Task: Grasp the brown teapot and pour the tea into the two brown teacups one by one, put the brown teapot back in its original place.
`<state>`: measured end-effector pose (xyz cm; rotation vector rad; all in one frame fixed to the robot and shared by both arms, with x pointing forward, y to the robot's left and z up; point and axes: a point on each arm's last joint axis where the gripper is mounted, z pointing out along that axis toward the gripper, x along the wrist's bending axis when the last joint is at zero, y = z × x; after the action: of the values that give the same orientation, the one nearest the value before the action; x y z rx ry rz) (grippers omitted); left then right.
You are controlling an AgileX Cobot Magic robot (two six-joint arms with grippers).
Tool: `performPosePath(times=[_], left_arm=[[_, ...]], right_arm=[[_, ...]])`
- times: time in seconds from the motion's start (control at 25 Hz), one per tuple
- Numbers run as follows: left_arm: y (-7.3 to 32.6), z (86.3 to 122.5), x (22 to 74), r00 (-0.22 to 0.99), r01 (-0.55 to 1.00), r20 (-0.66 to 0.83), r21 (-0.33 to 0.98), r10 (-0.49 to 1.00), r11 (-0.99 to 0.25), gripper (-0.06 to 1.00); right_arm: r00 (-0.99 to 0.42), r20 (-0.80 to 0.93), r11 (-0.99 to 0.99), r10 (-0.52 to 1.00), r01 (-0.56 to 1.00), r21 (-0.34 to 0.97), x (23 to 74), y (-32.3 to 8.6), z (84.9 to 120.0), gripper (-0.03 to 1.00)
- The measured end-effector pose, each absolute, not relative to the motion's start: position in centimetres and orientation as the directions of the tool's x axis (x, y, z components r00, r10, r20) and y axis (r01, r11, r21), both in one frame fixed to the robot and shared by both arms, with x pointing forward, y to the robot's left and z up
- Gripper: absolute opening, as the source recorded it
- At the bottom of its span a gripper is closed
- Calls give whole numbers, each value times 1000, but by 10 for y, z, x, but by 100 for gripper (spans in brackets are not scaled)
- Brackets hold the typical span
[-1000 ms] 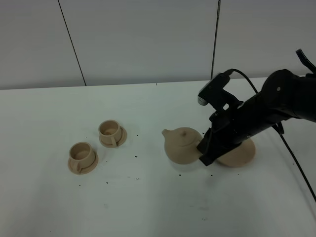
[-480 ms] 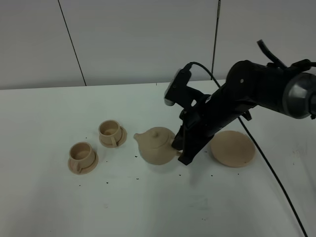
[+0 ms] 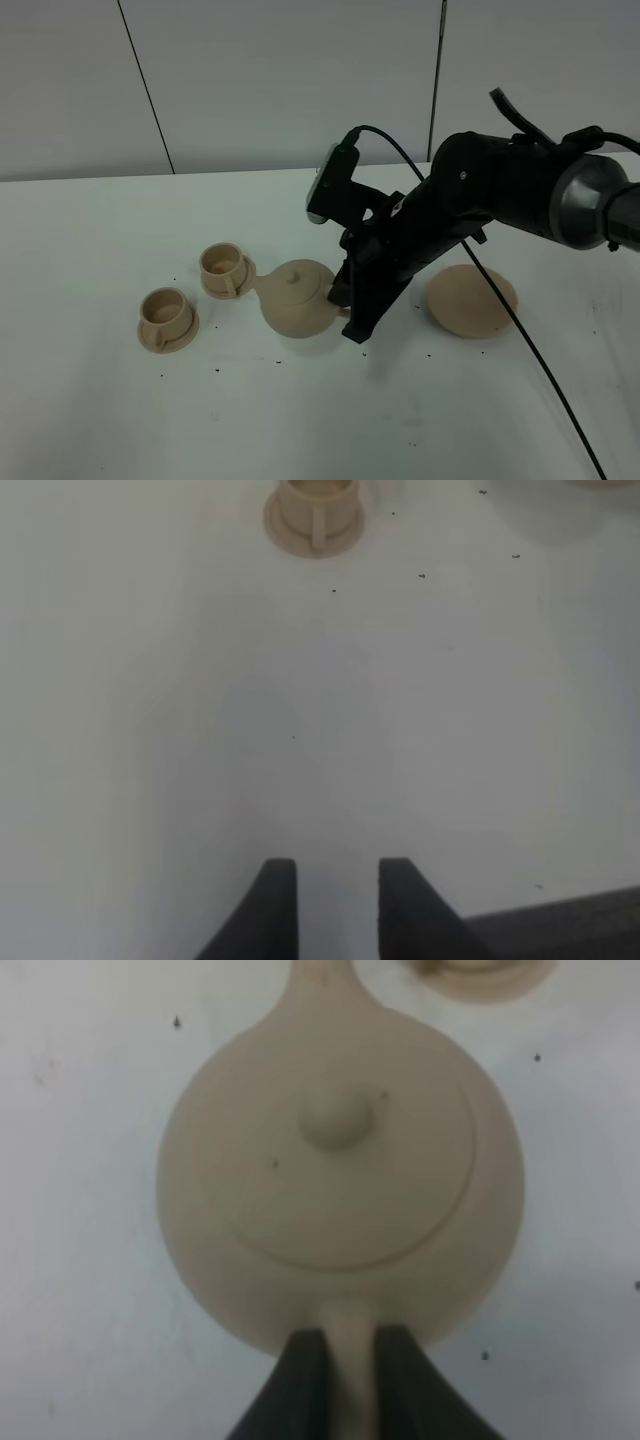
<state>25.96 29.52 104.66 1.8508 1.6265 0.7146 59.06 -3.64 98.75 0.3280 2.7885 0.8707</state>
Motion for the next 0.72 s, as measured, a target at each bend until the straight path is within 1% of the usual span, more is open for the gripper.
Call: performPosePath(times=[0.4, 0.72], left_arm=[[295, 1047, 260, 118, 689, 24, 718, 993, -100, 27], [295, 1047, 260, 118, 689, 24, 718, 993, -100, 27]], right_arm=[[-951, -167, 790, 261, 111, 604, 594, -23, 995, 10], [-968, -154, 804, 200, 73, 590, 607, 1, 990, 10]])
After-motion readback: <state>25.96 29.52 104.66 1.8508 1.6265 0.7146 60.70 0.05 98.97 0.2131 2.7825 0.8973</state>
